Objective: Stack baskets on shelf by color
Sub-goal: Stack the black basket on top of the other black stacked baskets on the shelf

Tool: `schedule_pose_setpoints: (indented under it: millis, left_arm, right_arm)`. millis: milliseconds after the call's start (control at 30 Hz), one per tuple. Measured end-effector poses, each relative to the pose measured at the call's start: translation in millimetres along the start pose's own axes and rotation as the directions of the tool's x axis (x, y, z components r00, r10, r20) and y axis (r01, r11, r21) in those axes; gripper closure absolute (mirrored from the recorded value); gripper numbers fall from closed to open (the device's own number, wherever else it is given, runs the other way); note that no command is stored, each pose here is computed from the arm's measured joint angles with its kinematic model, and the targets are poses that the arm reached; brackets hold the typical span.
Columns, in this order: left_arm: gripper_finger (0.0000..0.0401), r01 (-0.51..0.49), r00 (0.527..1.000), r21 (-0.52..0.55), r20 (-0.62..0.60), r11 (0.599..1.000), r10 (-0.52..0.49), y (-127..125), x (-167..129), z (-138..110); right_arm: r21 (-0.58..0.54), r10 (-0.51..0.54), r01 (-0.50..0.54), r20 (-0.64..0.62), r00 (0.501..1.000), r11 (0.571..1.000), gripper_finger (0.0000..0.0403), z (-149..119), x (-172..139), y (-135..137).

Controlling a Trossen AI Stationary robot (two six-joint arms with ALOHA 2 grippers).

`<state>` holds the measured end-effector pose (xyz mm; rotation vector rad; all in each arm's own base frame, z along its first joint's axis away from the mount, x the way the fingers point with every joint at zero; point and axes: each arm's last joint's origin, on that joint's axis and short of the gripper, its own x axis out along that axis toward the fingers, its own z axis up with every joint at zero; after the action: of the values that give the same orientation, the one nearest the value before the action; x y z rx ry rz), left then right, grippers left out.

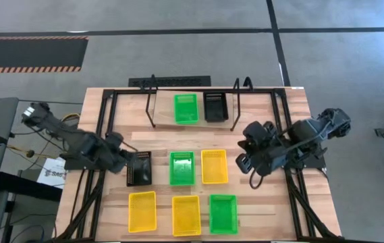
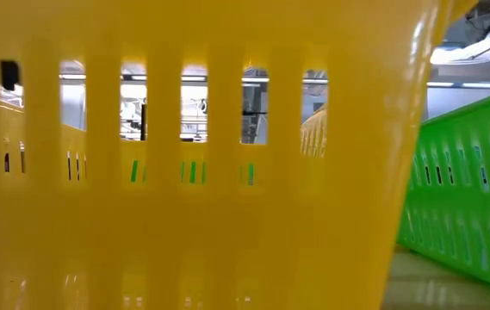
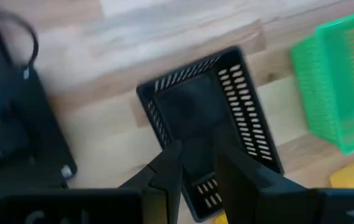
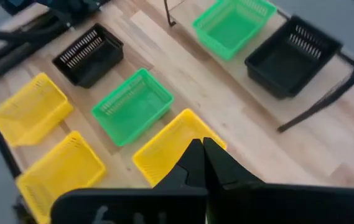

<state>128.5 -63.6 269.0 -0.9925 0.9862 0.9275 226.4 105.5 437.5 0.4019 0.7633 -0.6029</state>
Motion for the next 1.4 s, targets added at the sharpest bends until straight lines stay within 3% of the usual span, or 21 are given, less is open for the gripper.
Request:
schedule_pose_setpoints:
  millis: [233,333,733,1000,1167,1400]
  left_arm:
    - [0.0324,-0.135,0.99,-0.147,0.014,0.98,0.139,-17.1,22.9,-26.7]
    - [0.0324,-0.142,0.989,-0.179,0.012,0.974,0.146,-28.1,34.7,-34.9]
    - [0.0303,-0.207,0.978,-0.199,-0.005,0.958,0.211,-42.5,58.2,-47.4]
    - [0.0268,-0.296,0.954,-0.214,-0.024,0.931,0.298,-36.8,57.7,-40.5]
    - [0.0264,-0.294,0.956,-0.219,-0.053,0.93,0.29,-39.4,59.4,-39.2]
    - [0.0263,-0.386,0.922,-0.194,-0.091,0.902,0.376,-35.4,69.5,-43.3]
  right_arm:
    - [-0.155,0.005,-0.002,0.022,1.0,0.988,0.0402,8.3,-6.7,-14.4]
    - [-0.21,0.015,-0.008,0.032,0.999,0.978,0.0402,11.0,-11.6,-21.4]
    - [-0.251,0.131,-0.111,0.063,0.989,0.962,0.0402,7.8,-45.9,-48.0]
    - [-0.302,0.166,-0.143,0.053,0.985,0.942,0.0402,1.7,-52.0,-46.0]
    - [-0.339,0.174,-0.147,0.051,0.983,0.929,0.0402,0.3,-53.2,-45.4]
    - [-0.381,0.174,-0.143,0.049,0.983,0.913,0.0402,0.3,-53.2,-45.4]
